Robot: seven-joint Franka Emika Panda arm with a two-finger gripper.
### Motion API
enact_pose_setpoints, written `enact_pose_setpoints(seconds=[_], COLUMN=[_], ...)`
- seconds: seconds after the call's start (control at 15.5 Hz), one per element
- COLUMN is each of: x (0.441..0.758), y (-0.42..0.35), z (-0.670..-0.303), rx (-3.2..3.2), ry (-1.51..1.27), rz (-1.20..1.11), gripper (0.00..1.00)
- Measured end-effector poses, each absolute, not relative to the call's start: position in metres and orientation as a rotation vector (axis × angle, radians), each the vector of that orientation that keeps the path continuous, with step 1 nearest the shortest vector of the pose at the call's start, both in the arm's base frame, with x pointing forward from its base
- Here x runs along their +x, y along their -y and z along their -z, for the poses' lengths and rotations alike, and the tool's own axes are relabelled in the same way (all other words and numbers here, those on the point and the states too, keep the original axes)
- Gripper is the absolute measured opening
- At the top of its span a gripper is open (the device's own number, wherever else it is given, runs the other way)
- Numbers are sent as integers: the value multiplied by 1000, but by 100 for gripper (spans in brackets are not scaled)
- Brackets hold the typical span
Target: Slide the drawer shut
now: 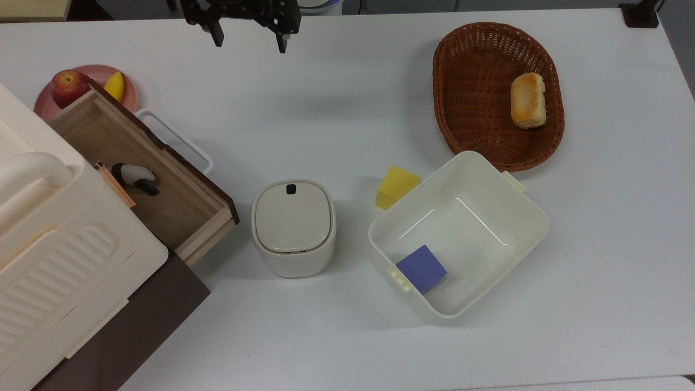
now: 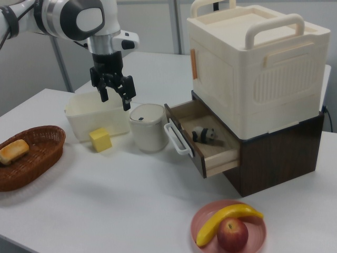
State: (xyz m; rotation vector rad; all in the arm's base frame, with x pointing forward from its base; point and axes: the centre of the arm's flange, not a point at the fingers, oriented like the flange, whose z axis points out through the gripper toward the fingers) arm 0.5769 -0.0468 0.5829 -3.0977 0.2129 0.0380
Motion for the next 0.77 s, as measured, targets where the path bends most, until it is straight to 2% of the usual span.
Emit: enact_pose_setpoints(seconds=[0.77], x=[579], y=[42], z=[-569], rx=[-3099], ry=[-199], rz=[-81], gripper=[100])
